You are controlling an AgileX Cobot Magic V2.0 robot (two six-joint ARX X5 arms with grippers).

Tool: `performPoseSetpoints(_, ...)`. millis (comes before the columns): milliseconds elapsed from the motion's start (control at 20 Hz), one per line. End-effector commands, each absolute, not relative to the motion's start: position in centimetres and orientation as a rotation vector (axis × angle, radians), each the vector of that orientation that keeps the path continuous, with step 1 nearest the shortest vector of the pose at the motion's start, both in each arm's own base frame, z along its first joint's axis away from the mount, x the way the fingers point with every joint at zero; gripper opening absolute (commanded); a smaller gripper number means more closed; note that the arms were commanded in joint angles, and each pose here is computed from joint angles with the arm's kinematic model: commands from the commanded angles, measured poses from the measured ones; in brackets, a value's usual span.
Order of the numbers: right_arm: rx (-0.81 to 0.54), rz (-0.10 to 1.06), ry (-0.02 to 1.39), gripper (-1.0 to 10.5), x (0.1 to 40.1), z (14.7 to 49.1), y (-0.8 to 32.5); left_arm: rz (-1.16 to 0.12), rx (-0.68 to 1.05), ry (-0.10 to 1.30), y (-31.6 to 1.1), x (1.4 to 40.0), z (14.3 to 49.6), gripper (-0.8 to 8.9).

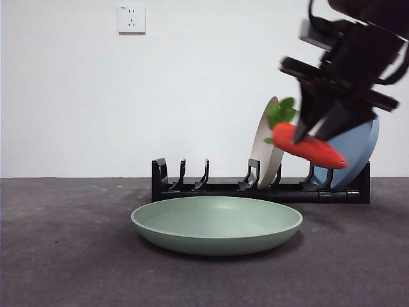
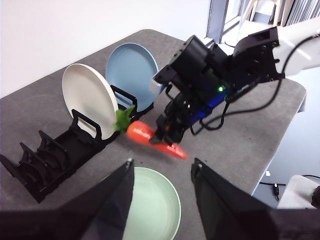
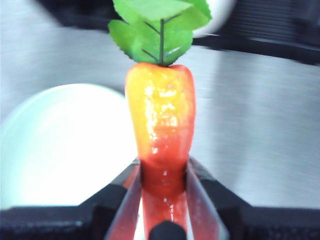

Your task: Take the green plate from the plate rack,put the plate on the table,take the carrot from the table,put the carrot in the plate

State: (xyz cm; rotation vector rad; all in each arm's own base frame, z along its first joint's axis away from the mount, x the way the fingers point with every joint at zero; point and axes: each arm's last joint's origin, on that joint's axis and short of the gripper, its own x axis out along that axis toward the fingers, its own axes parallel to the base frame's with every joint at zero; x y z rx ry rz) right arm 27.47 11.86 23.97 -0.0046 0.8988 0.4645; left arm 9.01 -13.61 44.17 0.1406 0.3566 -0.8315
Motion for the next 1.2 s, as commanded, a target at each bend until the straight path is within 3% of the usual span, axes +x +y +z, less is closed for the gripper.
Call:
performPoseSetpoints(50, -0.008, 0.52, 0.916, -0.1, 27.0, 23.2, 14.2, -0.831, 0.133, 0.356, -13.6, 9.0, 44.1, 1.97)
performPoseSetpoints(350, -0.055, 0.664, 0.928, -0.1, 26.3, 19.3, 21.0, -0.829, 0.147, 0.377, -13.6, 9.0, 43.9, 1.97)
performPoseSetpoints(650, -0.115, 0.617, 1.04, -0.1, 26.4, 14.8, 22.4, -0.825, 0.165, 0.404, -13.5, 9.0, 43.6, 1.97)
performPoseSetpoints(700, -0.116, 0.618, 1.041, 0.3, 26.4, 14.8, 22.5, -0.825, 0.168, 0.408, -13.5, 9.0, 43.6, 1.97)
performPoseSetpoints(850, -0.116, 0.624, 1.036, 3.4, 26.2, 15.1, 22.6, -0.824, 0.171, 0.412, -13.5, 8.9, 43.6, 1.97)
performPoseSetpoints(1200, -0.099, 0.633, 0.983, 3.8, 24.5, 19.9, 21.1, -0.823, 0.176, 0.42, -13.4, 8.9, 43.5, 1.97)
